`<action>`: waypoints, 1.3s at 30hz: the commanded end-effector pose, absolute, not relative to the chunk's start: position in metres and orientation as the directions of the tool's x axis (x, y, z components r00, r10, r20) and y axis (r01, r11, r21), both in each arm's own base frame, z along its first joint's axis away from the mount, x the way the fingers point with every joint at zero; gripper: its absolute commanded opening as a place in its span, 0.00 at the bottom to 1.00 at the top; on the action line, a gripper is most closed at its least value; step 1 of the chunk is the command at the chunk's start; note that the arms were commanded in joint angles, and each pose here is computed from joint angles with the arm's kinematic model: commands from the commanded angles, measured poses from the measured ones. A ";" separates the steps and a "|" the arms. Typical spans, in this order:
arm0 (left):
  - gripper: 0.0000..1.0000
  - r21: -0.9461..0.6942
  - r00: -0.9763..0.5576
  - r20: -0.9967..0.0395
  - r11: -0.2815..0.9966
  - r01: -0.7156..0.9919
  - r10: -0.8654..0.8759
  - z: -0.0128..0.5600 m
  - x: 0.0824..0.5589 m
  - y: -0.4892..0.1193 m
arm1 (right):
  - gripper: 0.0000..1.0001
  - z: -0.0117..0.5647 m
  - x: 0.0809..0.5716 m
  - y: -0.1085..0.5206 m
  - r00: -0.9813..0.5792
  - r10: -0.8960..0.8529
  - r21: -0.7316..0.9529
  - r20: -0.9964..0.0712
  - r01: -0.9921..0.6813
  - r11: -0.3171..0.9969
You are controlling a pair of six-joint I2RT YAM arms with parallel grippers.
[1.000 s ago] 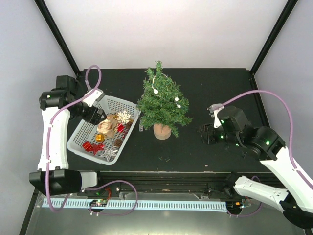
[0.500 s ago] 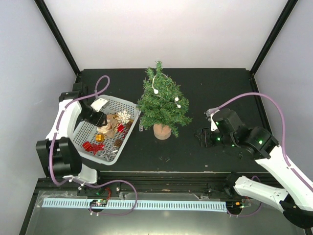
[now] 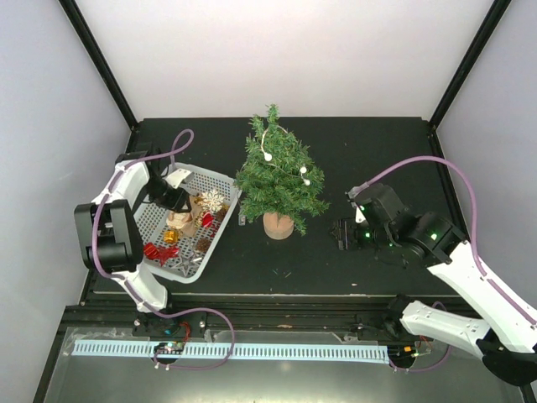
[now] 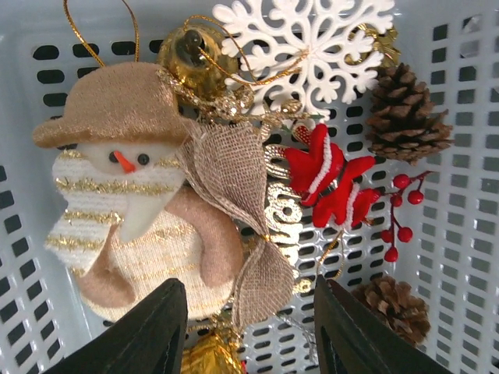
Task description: Decorate the small christmas tree
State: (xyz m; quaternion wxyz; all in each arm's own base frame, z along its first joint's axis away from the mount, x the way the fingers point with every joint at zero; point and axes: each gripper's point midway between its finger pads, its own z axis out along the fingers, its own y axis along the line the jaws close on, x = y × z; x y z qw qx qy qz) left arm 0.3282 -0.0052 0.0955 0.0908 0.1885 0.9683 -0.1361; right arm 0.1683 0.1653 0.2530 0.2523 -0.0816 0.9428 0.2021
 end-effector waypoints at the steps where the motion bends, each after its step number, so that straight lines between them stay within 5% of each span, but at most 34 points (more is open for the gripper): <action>1: 0.47 -0.225 -0.901 -0.280 0.890 0.398 0.332 0.096 0.350 -0.007 | 0.56 0.260 0.172 0.170 -0.860 -0.018 0.371 -0.510 -0.238 0.897; 36: 0.42 -0.236 -0.913 -0.234 0.891 0.388 0.335 0.057 0.371 -0.016 | 0.56 0.258 0.175 0.179 -0.871 -0.014 0.390 -0.492 -0.234 0.891; 39: 0.36 -0.239 -0.914 -0.228 0.891 0.387 0.336 0.054 0.370 -0.016 | 0.56 0.258 0.176 0.180 -0.871 -0.018 0.388 -0.492 -0.237 0.890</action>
